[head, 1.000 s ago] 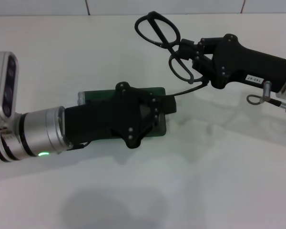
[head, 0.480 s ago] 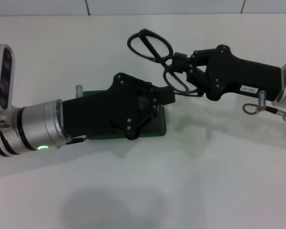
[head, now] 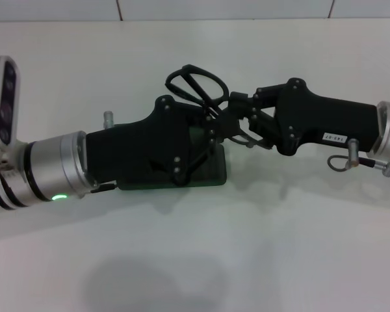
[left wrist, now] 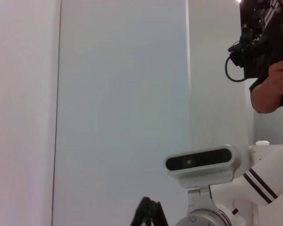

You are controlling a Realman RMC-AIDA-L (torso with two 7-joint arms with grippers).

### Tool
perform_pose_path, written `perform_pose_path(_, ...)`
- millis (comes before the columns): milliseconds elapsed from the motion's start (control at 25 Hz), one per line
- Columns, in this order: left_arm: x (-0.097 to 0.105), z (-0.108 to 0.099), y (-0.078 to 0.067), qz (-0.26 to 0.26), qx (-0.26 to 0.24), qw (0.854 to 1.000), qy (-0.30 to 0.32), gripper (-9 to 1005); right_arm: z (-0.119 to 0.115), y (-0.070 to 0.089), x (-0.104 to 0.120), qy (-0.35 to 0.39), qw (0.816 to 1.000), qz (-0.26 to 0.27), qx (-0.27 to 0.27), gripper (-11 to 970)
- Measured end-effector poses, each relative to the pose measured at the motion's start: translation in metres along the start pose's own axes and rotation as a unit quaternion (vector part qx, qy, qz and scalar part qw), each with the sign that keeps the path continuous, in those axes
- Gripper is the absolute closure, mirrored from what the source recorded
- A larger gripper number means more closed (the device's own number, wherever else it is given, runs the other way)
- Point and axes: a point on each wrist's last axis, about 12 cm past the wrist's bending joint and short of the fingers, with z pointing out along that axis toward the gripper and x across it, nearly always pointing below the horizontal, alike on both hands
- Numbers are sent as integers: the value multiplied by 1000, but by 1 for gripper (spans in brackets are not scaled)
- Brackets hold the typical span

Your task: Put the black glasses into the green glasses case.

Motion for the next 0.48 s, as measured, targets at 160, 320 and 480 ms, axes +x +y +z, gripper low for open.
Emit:
perform_pose_path(160,0,1,1,1,1,1000,1,986,0,2,2,4,1000,1,-5,898)
perform_pose_path(320,0,1,1,1,1,1000,1,986,0,2,2,4,1000,2,-5,898)
perform_pose_path(480,0,1,1,1,1,1000,1,985,0,2,2,4,1000,2,-6,898)
